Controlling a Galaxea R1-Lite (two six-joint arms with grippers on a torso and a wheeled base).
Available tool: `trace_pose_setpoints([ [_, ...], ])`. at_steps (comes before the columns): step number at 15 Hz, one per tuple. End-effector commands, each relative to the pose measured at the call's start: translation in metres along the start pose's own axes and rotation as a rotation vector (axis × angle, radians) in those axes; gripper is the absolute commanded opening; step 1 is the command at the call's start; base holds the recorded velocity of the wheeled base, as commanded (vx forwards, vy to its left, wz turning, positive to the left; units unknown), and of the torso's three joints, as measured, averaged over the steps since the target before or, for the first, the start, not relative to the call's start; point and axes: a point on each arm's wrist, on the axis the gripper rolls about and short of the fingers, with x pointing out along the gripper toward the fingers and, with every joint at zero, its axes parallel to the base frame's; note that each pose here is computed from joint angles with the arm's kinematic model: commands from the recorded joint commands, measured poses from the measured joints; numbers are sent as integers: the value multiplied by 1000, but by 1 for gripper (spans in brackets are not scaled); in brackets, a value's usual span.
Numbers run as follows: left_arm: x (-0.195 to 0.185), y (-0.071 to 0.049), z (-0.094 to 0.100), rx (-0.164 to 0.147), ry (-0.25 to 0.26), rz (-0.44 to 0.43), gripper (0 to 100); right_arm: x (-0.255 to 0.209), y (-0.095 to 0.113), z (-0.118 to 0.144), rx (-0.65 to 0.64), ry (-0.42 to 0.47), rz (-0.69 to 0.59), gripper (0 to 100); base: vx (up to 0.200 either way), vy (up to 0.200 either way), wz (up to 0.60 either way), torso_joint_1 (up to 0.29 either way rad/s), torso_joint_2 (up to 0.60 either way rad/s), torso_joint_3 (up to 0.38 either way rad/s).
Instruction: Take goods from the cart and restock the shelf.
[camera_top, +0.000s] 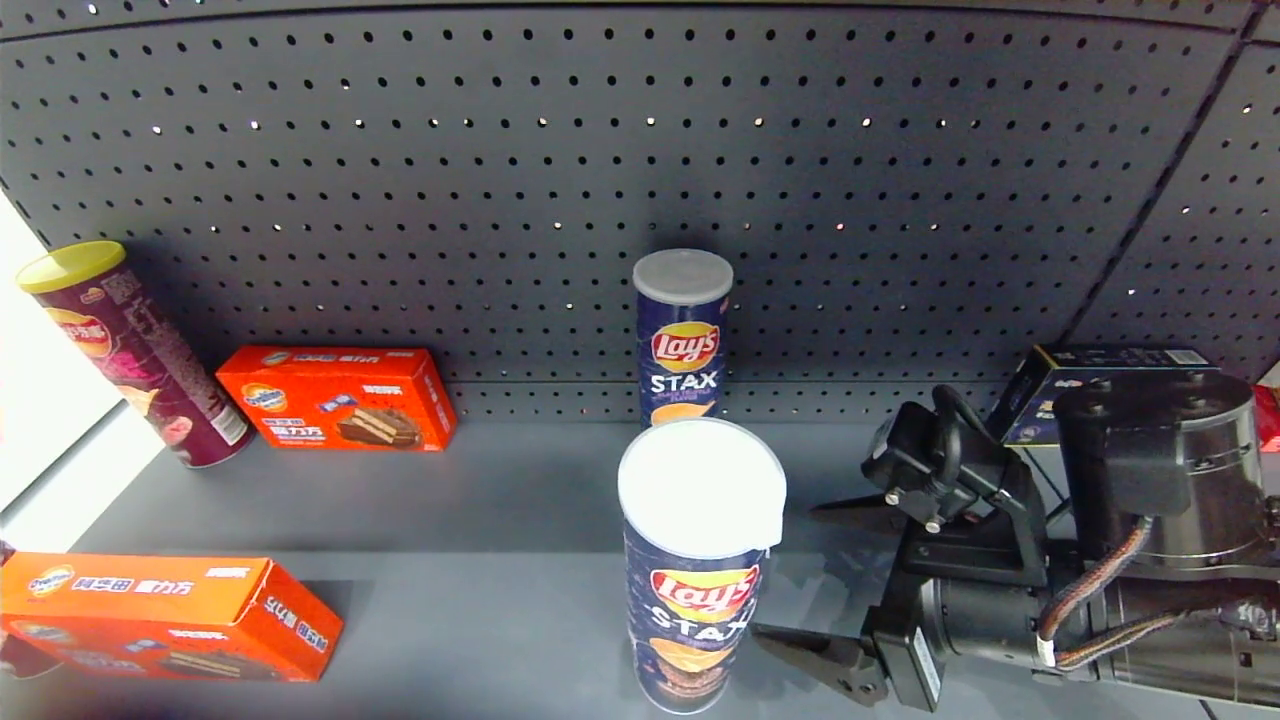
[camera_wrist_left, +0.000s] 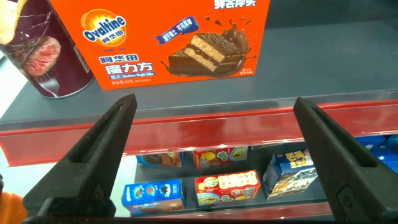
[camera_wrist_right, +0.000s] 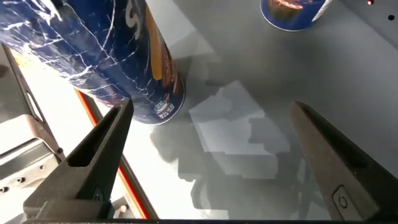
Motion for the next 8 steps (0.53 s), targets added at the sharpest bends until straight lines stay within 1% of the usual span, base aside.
trace_pose_setpoints([
  [1,0,0,0,-1,3,1,100,1,0,-2,0,7,1,100,0,0,0,0,0,0],
  [2,0,0,0,-1,1,0,100,-2,-2,-3,6,5,-9,100,0,0,0,0,0,0],
  [4,0,0,0,-3,2,3,100,-19,-17,2,30,-38,-101,100,0,0,0,0,0,0],
  [6,0,0,0,-1,2,3,100,-58,-40,8,67,-131,-246,100,0,0,0,0,0,0],
  [8,0,0,0,0,2,1,100,-102,-50,5,87,-213,-395,100,0,0,0,0,0,0],
])
